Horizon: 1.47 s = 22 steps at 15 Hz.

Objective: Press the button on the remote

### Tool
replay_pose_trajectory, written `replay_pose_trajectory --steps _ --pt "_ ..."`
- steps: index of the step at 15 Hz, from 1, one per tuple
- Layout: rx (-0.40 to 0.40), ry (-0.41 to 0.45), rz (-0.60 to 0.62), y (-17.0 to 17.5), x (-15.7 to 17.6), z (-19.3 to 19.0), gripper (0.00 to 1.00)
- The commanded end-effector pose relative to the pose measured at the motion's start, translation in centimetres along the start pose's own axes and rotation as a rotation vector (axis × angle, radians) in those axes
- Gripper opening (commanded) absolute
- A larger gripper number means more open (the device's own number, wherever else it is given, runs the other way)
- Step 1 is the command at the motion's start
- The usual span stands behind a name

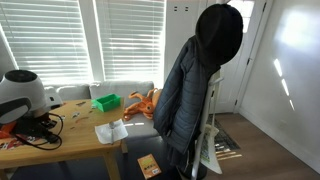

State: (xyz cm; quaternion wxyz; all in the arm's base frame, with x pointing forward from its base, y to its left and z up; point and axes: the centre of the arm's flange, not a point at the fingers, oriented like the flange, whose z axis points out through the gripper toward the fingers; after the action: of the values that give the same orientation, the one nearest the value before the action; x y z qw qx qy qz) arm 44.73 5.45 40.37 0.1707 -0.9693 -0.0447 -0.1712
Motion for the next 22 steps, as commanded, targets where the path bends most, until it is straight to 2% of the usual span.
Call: replay_pose_trajectory --steps 1,22 --pt "0.008 0.018 -0.007 0.5 0.6 0.4 0.0" --pt "0.019 0.007 -0.014 1.0 0.4 1.9 0.0"
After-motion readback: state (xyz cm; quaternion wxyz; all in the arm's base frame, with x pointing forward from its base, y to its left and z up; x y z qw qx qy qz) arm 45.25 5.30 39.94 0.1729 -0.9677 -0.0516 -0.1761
